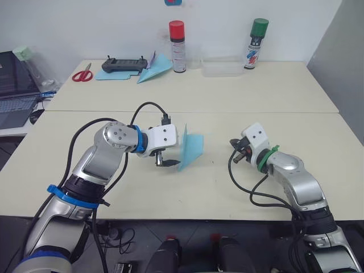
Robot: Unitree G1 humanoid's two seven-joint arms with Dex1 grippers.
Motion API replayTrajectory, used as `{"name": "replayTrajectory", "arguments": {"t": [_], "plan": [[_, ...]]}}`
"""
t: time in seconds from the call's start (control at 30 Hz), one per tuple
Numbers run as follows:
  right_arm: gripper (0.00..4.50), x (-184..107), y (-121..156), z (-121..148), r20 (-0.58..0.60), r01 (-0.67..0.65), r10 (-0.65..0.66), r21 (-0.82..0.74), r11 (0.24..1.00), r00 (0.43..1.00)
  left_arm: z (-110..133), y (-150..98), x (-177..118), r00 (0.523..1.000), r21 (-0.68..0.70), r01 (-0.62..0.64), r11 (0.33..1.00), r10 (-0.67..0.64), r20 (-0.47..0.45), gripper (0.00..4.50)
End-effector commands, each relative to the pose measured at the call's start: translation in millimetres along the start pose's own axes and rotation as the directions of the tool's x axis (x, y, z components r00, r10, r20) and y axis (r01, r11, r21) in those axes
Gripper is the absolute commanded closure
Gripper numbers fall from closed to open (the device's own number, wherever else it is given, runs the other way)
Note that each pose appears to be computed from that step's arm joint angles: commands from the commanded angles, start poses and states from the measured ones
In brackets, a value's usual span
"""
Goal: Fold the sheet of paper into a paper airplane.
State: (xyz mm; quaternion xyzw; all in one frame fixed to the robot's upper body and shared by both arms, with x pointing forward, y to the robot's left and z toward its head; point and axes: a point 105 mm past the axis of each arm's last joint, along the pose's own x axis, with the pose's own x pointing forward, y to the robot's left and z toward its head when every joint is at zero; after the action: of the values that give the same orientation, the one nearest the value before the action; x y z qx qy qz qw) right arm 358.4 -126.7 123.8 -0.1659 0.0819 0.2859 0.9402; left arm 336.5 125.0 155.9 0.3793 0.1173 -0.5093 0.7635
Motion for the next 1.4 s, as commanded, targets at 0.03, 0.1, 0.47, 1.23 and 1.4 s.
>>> {"name": "replayTrajectory", "arguments": {"t": [0.03, 0.1, 0.47, 1.23, 1.4], "plan": [[4.5, 0, 1, 22, 0.083, 0.0, 0.001, -0.008, 1.0, 0.997, 18, 10, -17, 0.927, -0.267, -0.241, 0.933, 0.303, 0.223, 0.02], [4.5, -1, 4, 27, 0.111, -0.004, 0.003, 0.013, 1.0, 0.994, 9, 1, -17, 0.891, -0.444, -0.28, 0.851, 0.403, 0.21, 0.02], [4.5, -31, 54, 67, 0.207, -0.319, 0.343, -0.142, 0.937, 0.916, -11, -62, 23, 0.827, -0.534, -0.375, 0.758, 0.534, 0.178, 0.02], [4.5, -30, 40, 65, 0.184, -0.186, 0.211, -0.146, 0.972, 0.96, -20, -31, 54, 0.82, -0.507, -0.423, 0.751, 0.555, 0.139, 3.74], [4.5, -33, 37, 67, 0.187, -0.207, 0.232, -0.144, 0.968, 0.955, -21, -21, 32, 0.932, -0.331, -0.177, 0.927, 0.265, 0.246, 4.45]]}}
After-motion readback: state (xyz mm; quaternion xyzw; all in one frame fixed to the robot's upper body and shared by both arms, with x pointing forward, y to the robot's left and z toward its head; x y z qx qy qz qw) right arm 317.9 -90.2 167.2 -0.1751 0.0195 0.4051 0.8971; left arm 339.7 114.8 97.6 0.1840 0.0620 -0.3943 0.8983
